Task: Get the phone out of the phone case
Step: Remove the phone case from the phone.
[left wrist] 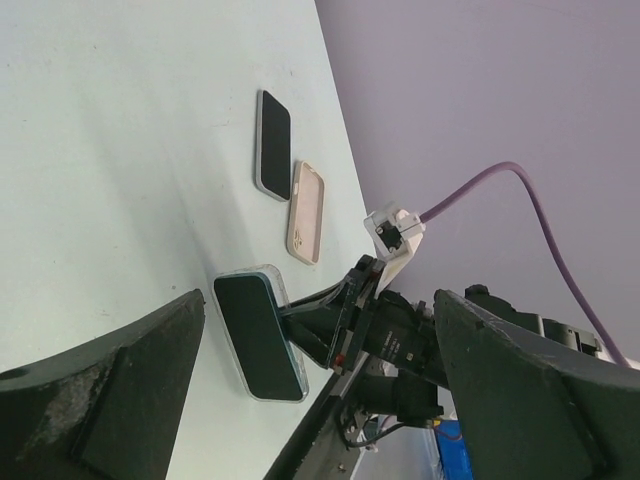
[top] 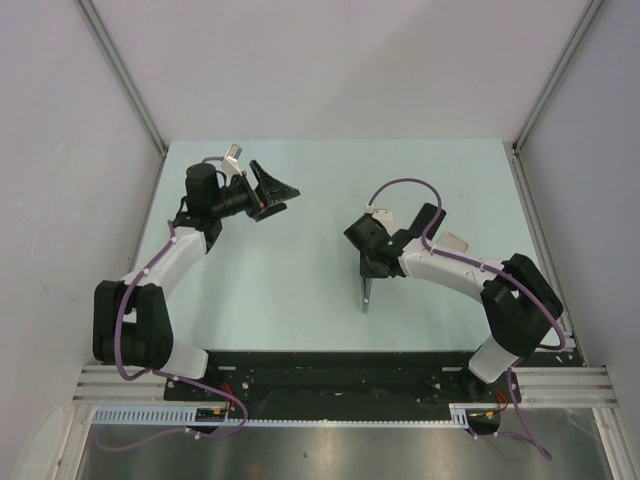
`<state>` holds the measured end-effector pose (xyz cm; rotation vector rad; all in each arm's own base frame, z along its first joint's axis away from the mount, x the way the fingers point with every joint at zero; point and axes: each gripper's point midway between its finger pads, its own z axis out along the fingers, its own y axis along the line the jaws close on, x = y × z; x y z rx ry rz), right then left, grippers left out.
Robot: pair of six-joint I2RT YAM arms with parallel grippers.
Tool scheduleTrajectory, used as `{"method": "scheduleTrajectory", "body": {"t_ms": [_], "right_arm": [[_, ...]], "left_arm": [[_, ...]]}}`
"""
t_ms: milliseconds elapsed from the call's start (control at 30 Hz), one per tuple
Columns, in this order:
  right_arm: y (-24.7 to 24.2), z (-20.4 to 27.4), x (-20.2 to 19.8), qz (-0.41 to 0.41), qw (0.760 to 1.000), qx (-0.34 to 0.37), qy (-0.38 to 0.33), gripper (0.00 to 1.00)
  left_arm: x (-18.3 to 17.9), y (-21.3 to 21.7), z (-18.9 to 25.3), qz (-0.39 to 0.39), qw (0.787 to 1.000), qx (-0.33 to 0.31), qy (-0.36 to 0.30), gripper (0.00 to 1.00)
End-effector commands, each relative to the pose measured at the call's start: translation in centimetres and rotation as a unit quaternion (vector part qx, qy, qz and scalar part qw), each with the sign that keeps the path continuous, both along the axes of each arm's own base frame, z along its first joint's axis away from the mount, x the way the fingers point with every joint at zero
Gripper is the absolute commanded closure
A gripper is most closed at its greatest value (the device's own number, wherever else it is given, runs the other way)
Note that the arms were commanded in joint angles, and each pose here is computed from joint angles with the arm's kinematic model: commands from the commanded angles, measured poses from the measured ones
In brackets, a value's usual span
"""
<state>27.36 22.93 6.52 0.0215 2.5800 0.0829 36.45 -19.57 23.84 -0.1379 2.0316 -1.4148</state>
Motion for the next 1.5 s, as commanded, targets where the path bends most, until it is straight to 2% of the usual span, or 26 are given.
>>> {"method": "scheduleTrajectory", "body": {"t_ms": [0,500,767,1133,1267,1333,1400,1467], "right_arm": [[0.0,-3.8,-1.1,0.01,0.999,-0.029,0.044,0.79],[-2.7,-8.5,-2.6,-0.007,0.993,-0.054,0.104,0.79],[-2.9,-12.6,-4.0,0.001,0.988,-0.062,0.142,0.78],[-2.5,-14.1,-4.2,0.002,0.987,-0.053,0.151,0.79],[-2.1,-13.9,-4.1,0.003,0.988,-0.045,0.145,0.82],[-1.7,-13.9,-4.0,0.008,0.989,-0.036,0.145,0.82],[-1.1,-13.9,-3.8,0.015,0.989,-0.023,0.145,0.78],[-1.1,-14.2,-4.1,0.017,0.988,-0.023,0.152,0.69]], "left_arm": [[0.1,0.1,2.5,-0.003,0.999,0.012,-0.05,0.0],[-0.1,0.3,1.8,-0.003,0.999,0.024,-0.045,0.0],[-0.3,0.3,2.0,-0.005,0.999,0.025,-0.047,0.0],[-0.3,0.3,1.5,-0.006,0.999,0.026,-0.04,0.0],[-1.1,-0.8,-0.7,-0.01,0.999,0.038,-0.005,0.0],[-2.3,-2.9,-2.7,-0.024,0.998,0.053,0.027,0.0],[-3.6,-4.9,-5.4,-0.042,0.995,0.064,0.064,0.0],[-3.9,-5.8,-7.9,-0.036,0.992,0.066,0.106,0.0]]}}
